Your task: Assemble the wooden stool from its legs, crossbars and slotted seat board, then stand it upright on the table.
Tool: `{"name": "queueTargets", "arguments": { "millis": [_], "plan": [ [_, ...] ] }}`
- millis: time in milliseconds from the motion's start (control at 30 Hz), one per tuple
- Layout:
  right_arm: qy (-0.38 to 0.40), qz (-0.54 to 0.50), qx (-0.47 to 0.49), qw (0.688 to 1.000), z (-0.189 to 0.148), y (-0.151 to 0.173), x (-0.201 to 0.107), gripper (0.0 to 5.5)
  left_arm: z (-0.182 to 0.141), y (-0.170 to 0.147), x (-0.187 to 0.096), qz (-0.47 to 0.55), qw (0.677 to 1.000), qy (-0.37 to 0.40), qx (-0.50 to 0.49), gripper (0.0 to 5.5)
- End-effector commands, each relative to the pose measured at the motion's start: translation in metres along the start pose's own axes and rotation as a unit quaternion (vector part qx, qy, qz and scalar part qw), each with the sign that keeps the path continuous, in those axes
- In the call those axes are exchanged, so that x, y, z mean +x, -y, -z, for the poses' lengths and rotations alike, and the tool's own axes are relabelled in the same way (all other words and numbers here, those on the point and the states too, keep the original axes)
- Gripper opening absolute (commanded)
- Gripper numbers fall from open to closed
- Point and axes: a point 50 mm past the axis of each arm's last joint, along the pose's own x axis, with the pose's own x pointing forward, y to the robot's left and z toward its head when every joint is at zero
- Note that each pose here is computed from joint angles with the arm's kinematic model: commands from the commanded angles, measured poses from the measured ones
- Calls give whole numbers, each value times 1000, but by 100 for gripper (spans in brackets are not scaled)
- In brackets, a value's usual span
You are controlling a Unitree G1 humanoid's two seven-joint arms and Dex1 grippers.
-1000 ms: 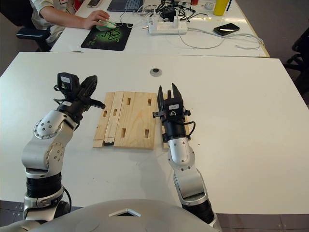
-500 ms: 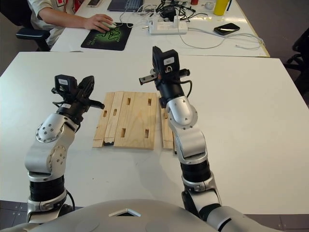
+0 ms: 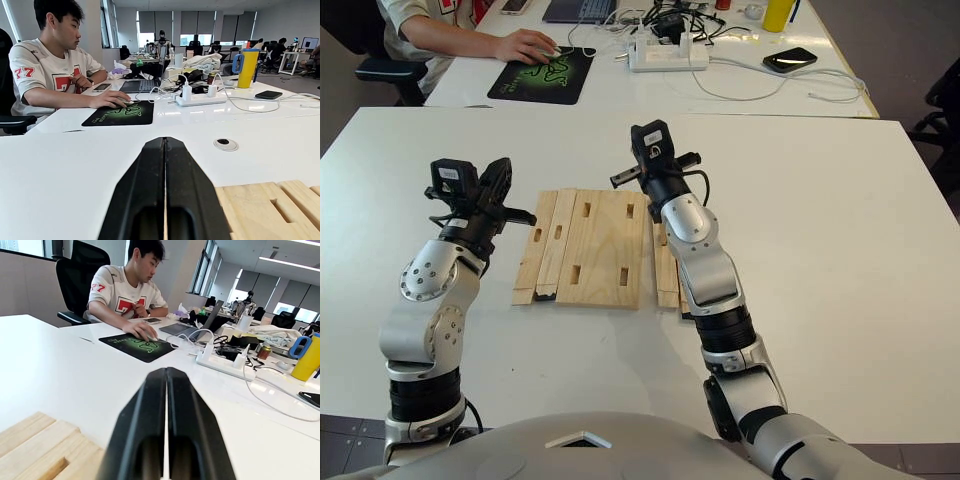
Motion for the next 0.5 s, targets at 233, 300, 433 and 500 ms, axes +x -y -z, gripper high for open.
{"name": "queueTargets", "arguments": {
  "millis": [233, 300, 433, 500],
  "plan": [
    [49, 1, -18, 999, -34, 4, 5, 1, -2, -2, -1, -3, 1000, 2, 6, 0],
    [3, -15, -28, 999, -11, -2, 0, 1, -3, -2, 0, -1, 1000, 3, 6, 0],
    [-90, -23, -59, 994, 33, -4, -13, 1, -3, -2, 0, 3, 1000, 2, 7, 0],
    [-84, -14, -59, 995, 30, -2, -12, 1, -3, -2, 0, 4, 1000, 1, 8, 0]
  ]
}}
